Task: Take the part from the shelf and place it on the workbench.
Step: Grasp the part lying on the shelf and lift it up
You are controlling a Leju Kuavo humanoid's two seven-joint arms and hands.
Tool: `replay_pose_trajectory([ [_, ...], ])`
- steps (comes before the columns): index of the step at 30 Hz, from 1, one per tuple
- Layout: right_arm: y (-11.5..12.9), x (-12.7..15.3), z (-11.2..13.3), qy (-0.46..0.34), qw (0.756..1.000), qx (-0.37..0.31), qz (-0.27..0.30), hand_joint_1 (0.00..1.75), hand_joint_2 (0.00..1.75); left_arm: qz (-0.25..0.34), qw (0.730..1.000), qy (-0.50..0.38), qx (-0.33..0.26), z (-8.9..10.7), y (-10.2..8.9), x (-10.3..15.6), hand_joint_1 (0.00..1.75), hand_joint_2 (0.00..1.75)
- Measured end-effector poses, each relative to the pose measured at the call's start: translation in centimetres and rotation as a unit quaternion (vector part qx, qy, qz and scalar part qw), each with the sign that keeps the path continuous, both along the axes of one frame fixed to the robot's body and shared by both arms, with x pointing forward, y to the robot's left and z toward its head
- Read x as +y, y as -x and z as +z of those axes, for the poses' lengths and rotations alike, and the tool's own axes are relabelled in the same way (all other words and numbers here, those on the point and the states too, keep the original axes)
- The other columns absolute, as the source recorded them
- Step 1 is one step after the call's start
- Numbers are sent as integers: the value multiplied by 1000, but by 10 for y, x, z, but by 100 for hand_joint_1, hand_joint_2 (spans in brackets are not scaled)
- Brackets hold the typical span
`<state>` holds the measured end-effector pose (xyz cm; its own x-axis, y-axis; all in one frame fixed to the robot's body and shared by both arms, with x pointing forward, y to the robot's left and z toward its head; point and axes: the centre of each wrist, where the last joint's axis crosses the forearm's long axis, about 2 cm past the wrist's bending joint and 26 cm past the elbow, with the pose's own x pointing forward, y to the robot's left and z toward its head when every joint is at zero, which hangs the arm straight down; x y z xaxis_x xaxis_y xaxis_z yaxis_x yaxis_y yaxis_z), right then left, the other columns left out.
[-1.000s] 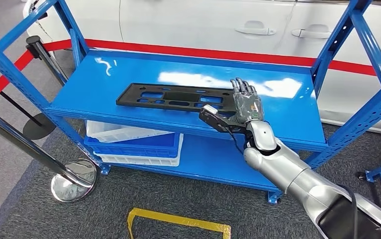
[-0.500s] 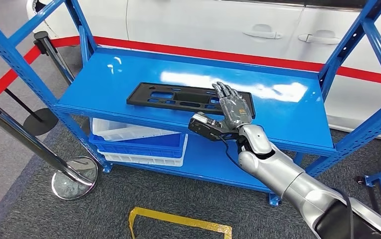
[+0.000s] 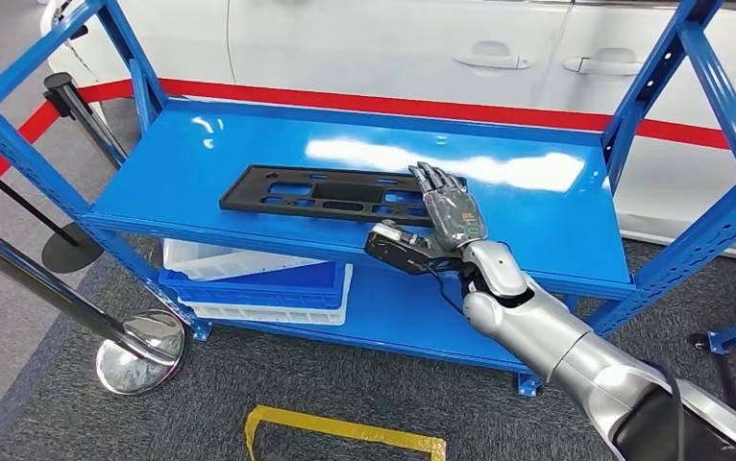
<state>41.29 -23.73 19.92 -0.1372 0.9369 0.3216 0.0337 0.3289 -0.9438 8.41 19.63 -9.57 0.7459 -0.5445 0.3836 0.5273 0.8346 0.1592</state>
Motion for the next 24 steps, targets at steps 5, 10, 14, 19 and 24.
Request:
replay_pose_trajectory([
  [5,2,-5,-3,5,1000,5,-4,0,0,-5,1000,3,-4,0,-3,1,0,0],
  [10,4,-10,-6,13,1000,8,-10,0,0,-7,1000,4,-6,0,-3,1,0,0],
  [14,8,-14,-13,25,999,16,-17,0,0,-8,1000,4,-6,1,-3,0,0,0],
  [19,10,-19,-16,32,999,19,-21,0,0,-8,1000,0,-9,1,-4,0,0,0],
  [24,11,-21,-16,32,999,17,-21,0,0,-11,1000,0,-9,1,-4,-1,0,0],
])
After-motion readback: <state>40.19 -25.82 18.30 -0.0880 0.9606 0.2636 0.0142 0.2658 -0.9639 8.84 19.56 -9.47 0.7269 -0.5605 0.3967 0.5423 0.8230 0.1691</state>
